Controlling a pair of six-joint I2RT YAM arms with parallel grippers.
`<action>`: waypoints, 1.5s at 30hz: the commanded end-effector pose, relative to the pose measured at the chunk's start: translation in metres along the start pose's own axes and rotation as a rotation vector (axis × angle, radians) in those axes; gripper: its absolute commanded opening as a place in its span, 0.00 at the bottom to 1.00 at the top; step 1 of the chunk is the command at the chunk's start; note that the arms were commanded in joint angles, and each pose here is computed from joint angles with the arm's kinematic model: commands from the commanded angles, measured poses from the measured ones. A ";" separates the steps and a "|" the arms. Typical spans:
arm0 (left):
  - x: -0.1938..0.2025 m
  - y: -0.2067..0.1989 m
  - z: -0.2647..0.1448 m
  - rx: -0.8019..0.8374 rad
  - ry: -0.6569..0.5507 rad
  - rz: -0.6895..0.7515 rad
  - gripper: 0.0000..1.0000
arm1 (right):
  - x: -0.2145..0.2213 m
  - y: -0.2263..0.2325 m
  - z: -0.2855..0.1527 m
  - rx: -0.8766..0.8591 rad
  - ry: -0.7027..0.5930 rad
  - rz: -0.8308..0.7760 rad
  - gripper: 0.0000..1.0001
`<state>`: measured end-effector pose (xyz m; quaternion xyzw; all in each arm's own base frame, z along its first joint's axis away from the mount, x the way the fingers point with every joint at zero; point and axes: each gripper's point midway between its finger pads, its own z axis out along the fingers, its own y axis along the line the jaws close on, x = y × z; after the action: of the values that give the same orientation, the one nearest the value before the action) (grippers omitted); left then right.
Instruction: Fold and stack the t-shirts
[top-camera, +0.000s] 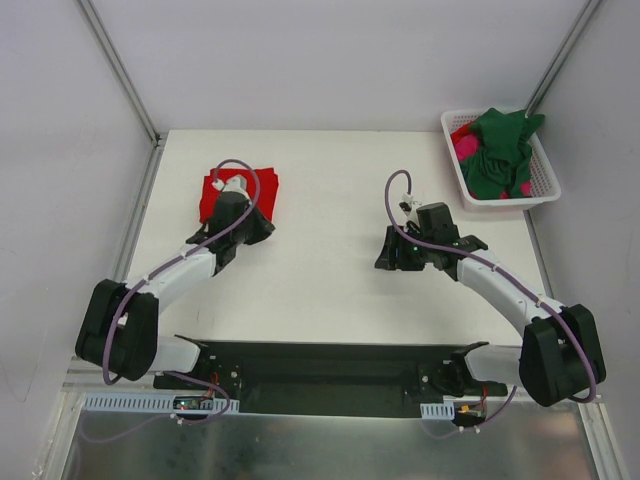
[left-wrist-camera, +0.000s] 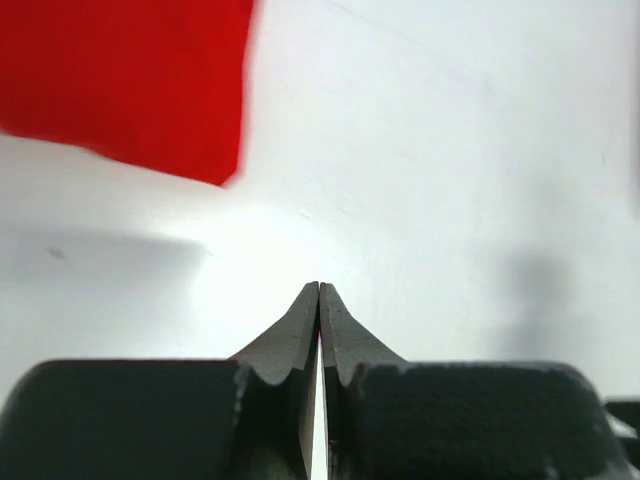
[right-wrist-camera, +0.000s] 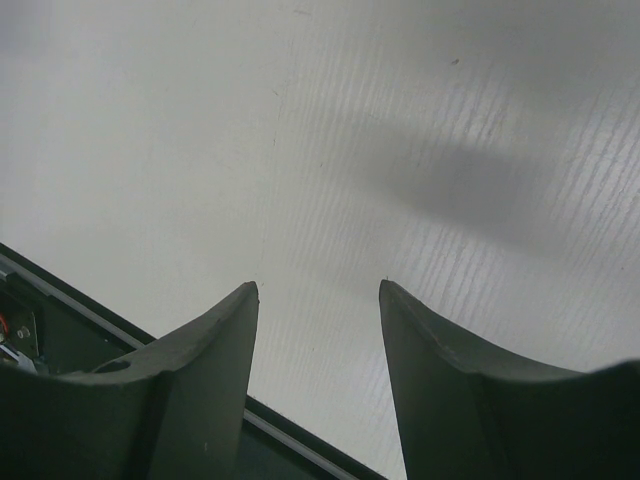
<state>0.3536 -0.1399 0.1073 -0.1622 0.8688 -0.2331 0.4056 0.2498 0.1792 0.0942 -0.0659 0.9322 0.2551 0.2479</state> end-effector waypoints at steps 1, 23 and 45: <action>0.024 -0.025 0.009 0.014 0.056 0.156 0.00 | -0.005 0.004 -0.005 -0.024 -0.026 -0.004 0.55; 0.015 -0.009 0.093 -0.172 0.226 0.455 0.00 | -0.004 0.002 -0.008 -0.010 -0.031 -0.009 0.55; 0.003 0.038 0.104 -0.275 0.299 0.479 0.00 | -0.001 -0.001 -0.003 -0.004 -0.023 -0.003 0.55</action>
<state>0.4207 -0.1486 0.0254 0.0246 0.9549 -0.0488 0.2917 0.2447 0.1764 0.0943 -0.0649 0.9322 0.2543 0.2493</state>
